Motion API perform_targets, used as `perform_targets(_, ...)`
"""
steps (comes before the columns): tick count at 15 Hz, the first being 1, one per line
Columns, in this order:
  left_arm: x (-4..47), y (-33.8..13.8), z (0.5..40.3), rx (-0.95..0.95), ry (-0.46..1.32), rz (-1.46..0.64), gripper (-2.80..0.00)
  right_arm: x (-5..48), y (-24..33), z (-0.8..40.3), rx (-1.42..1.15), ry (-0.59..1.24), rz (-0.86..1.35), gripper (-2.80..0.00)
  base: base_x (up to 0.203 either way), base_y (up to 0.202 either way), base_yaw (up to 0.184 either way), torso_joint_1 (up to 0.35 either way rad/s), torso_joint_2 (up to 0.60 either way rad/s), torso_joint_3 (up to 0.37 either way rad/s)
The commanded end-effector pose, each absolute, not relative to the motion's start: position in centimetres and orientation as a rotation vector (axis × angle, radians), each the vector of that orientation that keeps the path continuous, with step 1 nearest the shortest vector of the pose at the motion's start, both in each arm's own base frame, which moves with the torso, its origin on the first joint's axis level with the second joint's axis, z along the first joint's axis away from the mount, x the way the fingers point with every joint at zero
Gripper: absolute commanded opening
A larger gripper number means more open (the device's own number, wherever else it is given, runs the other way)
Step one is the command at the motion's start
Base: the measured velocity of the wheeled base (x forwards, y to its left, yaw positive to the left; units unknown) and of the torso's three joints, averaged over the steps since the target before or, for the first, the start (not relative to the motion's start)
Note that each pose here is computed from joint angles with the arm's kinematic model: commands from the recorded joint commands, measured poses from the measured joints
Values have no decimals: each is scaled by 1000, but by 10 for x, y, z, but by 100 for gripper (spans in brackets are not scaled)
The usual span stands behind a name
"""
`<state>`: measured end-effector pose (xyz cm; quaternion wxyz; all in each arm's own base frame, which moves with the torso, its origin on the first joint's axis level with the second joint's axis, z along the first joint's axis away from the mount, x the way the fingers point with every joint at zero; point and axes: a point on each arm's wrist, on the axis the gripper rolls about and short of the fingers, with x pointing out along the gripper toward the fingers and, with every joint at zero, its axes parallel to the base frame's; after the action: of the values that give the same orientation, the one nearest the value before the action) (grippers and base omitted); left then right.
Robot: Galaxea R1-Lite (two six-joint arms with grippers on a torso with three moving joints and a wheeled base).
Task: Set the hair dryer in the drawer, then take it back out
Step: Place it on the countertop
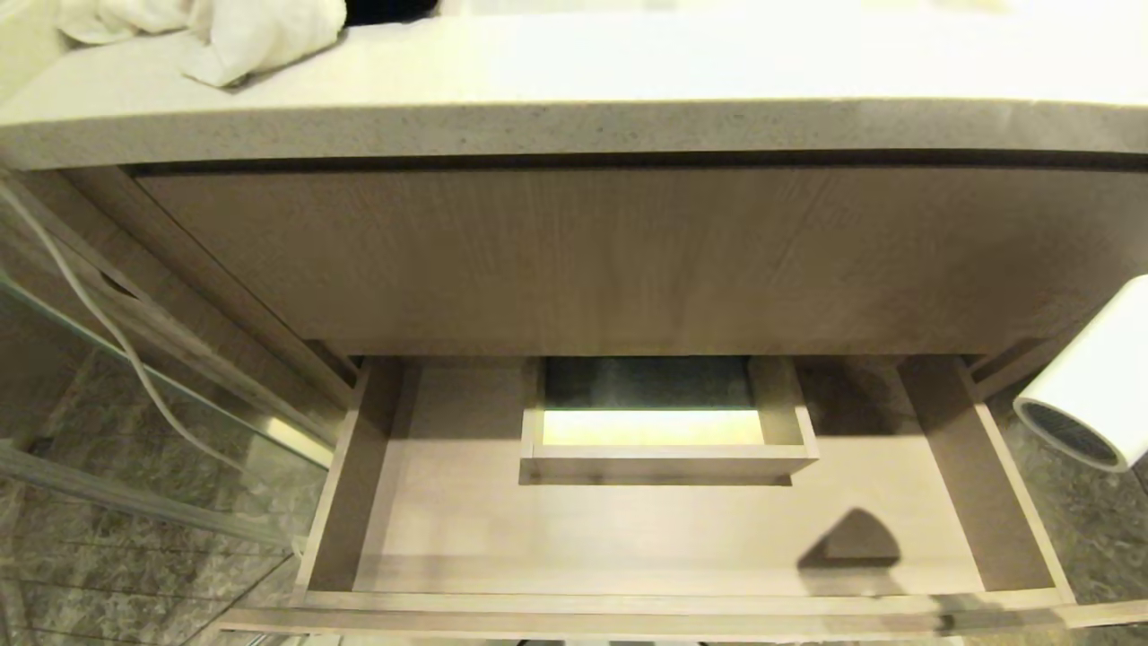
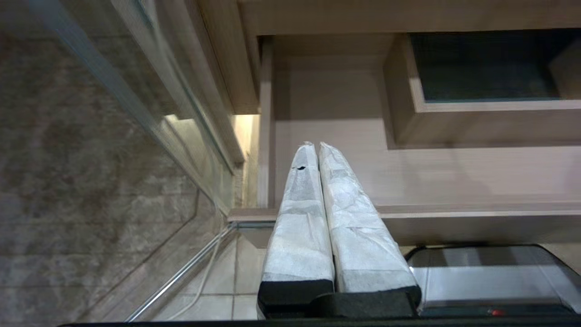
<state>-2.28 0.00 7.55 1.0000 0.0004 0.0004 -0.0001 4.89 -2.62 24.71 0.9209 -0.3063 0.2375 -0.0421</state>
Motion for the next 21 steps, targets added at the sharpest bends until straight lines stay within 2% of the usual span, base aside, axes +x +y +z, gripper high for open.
perform_targets(1,-23,0,75,2,2,0,-280,34,-15,247,-653,458,-95,-280,0,0,0,142,-230,-108)
perform_targets(11,-23,0,75,0,2,2,-280,17,-3,247,-683,411,-121,-280,0,0,0,25,-39,-17)
perform_targets(14,-23,0,75,1,2,0,-280,16,-2,248,-689,400,-124,-280,0,0,0,120,-373,-165)
perform_targets(21,-23,0,75,2,2,0,-280,15,-1,248,-691,397,-127,-280,0,0,0,305,-505,-227)
